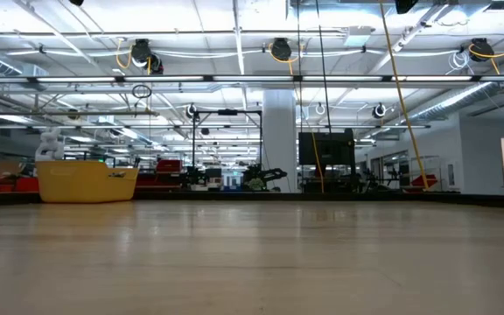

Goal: Pick and place USB-C Cables
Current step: Return to Home Position

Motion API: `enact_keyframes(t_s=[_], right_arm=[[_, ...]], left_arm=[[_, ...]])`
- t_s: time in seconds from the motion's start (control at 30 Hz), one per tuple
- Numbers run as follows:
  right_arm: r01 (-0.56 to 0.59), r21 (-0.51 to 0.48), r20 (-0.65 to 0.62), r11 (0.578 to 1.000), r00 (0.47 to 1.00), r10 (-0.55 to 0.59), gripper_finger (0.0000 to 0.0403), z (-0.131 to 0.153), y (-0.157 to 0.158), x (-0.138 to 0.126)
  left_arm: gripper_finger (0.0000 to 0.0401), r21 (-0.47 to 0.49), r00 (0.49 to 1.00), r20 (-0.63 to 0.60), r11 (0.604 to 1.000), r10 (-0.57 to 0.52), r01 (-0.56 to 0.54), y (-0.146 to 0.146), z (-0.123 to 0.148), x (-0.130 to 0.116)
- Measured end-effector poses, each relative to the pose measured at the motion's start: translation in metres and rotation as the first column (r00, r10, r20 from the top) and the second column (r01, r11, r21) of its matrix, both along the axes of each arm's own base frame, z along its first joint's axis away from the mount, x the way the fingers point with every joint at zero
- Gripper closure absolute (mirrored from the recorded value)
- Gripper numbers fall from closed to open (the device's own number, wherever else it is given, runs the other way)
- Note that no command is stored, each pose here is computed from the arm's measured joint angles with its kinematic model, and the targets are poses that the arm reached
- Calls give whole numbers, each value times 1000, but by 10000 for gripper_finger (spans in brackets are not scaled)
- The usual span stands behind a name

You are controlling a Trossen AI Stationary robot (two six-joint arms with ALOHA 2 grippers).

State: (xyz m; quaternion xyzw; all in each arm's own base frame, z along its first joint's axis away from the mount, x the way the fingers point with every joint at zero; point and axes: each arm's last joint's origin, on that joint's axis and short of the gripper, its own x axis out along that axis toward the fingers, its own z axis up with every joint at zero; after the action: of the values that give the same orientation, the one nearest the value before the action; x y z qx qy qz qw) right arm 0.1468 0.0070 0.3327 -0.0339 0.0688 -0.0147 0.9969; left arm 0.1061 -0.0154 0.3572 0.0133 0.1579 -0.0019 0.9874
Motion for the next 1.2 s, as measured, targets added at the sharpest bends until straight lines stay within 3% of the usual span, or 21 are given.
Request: enact_keyframes(t_s=[0.4,0.57,0.97,1.2], right_arm=[[-54,-103,98,993,993,64,403,11,7,-7],[-48,-115,148,992,987,65,403,16,7,-7],[-52,-141,131,989,989,71,403,14,7,-7],[-57,-154,100,986,992,73,403,-1,7,-6]], left_arm=[[398,161,970,204,982,-129,97,-6,10,3],[397,158,960,232,980,-158,123,-5,13,4],[396,181,946,269,974,-181,135,-1,16,3],[391,181,953,254,976,-165,121,1,1,9]])
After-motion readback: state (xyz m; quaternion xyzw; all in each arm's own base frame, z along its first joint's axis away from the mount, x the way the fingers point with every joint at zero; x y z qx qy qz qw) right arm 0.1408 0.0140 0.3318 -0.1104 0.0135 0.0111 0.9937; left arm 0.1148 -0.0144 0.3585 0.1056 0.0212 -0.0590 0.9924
